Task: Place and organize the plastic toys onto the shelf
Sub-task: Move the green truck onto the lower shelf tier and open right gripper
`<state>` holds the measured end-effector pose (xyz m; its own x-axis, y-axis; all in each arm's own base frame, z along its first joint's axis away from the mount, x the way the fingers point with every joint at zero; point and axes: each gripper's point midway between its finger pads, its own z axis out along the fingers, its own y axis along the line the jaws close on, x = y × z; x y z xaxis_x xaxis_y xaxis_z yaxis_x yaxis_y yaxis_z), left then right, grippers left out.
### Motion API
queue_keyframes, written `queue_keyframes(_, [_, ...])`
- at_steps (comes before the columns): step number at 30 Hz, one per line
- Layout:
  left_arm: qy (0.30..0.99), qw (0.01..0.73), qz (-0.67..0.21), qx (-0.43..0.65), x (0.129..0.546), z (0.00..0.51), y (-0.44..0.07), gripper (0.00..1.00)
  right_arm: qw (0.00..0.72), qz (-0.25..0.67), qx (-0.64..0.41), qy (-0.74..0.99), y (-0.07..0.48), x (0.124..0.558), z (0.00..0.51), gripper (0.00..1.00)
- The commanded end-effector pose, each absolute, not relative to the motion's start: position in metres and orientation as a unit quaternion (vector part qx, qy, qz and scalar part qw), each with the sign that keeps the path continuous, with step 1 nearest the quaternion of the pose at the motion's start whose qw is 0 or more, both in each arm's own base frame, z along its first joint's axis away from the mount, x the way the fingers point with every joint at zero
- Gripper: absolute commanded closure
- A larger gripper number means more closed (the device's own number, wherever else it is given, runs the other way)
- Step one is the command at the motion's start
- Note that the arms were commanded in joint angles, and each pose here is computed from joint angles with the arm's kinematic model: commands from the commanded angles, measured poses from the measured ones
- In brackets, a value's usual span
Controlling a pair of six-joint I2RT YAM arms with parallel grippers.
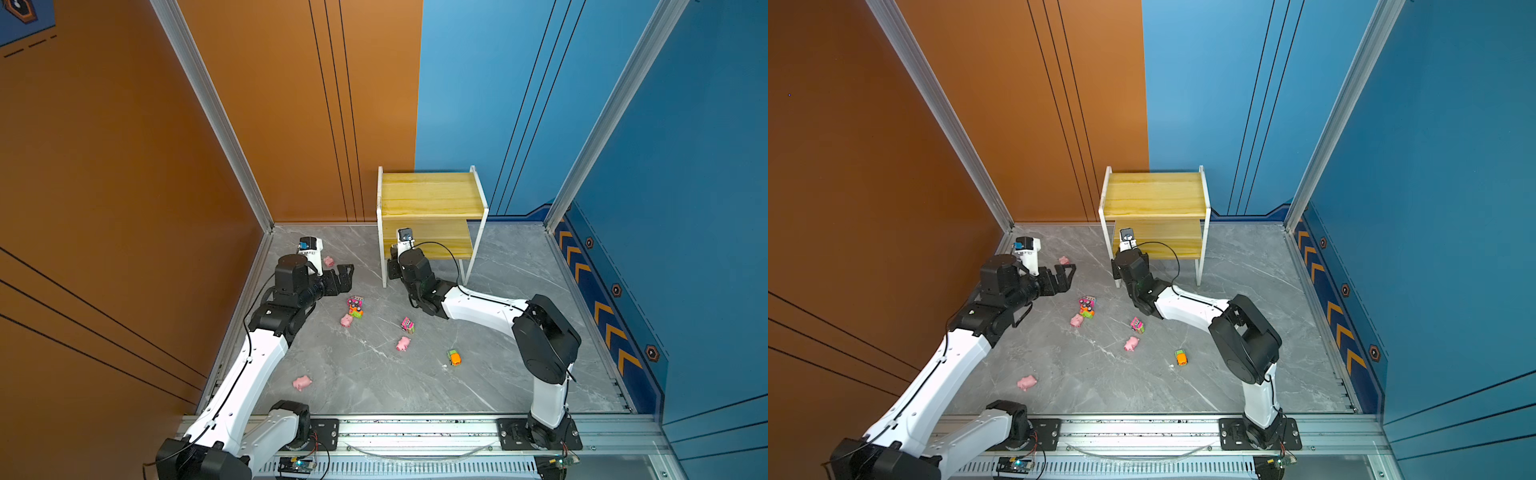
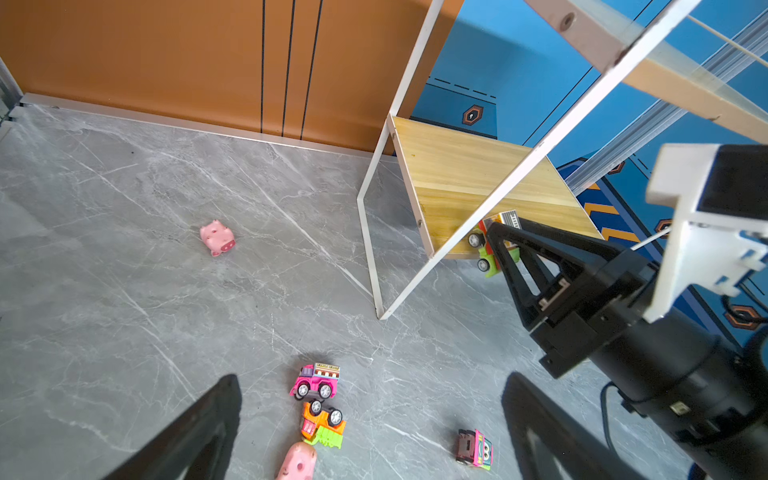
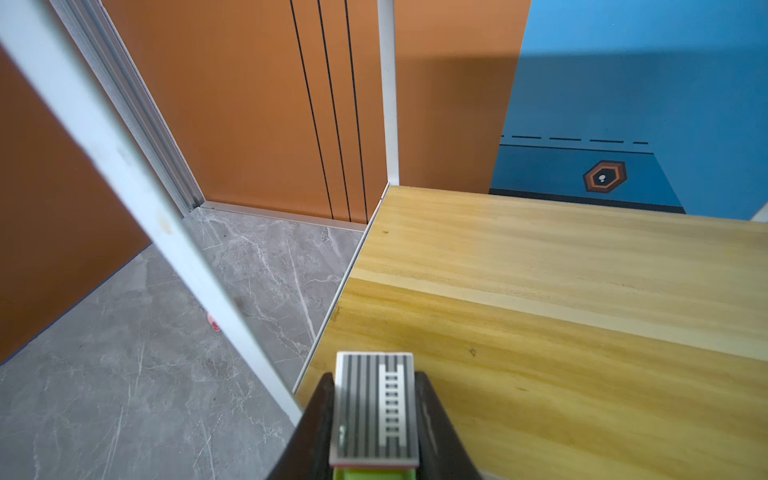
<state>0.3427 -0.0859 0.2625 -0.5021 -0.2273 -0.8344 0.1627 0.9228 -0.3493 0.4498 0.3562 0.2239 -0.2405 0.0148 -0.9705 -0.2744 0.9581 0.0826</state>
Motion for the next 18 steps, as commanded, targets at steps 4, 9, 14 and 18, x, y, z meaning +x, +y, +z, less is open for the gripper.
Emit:
queue_keyframes(4, [0.843, 0.497, -0.206, -0.022, 0.345, 0.259, -0.085, 0.01, 0.636, 0.104, -0.045, 0.763, 0.353, 0.471, 0.238, 0.77])
queue_keyframes(9, [0.844, 0.495, -0.204, -0.025, 0.346, 0.258, -0.084, 0.01, 0.640, 0.107, -0.035, 0.760, 0.358, 0.484, 0.237, 0.77])
queue_keyframes(14, [0.845, 0.495, -0.203, -0.028, 0.347, 0.257, -0.081, 0.01, 0.643, 0.119, -0.026, 0.756, 0.362, 0.492, 0.238, 0.76])
queue_keyframes(18, [0.845, 0.494, -0.201, -0.030, 0.348, 0.256, -0.079, 0.01, 0.634, 0.116, -0.031, 0.764, 0.370, 0.500, 0.219, 0.74])
